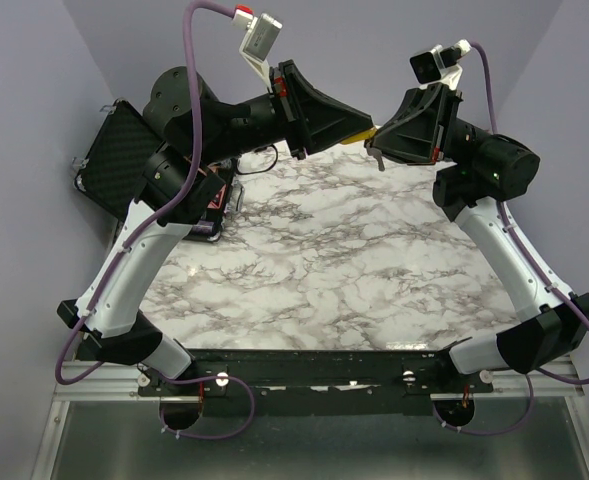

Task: Remove the keys from the keyring

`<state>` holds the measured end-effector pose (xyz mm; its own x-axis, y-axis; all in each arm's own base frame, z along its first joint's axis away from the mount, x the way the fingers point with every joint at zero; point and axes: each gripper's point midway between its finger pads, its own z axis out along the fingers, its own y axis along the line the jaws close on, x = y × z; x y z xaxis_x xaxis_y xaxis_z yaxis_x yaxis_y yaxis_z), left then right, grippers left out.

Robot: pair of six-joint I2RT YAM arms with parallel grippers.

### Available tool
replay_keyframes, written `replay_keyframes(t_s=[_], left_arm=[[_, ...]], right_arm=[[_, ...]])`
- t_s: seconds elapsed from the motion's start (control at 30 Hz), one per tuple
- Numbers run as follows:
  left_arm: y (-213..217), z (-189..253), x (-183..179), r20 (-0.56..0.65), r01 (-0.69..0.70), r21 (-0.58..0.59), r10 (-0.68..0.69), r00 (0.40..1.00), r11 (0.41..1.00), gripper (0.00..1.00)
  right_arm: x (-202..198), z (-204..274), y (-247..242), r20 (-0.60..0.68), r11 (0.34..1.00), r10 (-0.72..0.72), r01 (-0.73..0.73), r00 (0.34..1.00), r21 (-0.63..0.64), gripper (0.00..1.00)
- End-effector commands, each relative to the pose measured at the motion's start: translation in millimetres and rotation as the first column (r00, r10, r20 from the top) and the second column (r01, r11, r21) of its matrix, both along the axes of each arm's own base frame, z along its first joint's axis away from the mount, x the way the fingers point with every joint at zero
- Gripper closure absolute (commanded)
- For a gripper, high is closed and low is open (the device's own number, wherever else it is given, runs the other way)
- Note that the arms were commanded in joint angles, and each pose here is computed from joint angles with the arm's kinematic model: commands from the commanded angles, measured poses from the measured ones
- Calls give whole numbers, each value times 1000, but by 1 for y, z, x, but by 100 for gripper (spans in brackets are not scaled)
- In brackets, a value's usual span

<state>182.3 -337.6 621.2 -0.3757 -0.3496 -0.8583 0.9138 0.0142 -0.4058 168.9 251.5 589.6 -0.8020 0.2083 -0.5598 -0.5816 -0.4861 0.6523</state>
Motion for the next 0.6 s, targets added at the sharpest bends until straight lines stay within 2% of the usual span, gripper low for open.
replay_keyframes(t_s=[0.0, 0.57], left_arm=[[9, 7, -2, 16, -46, -11, 46, 999, 999, 100], [13, 8, 2, 17, -79, -16, 80, 997, 997, 100]], right_arm=[[-6, 4, -1, 35, 1000, 2, -3, 999, 12, 75], [-4, 4, -1, 19, 1000, 4, -4, 1000, 23, 74]])
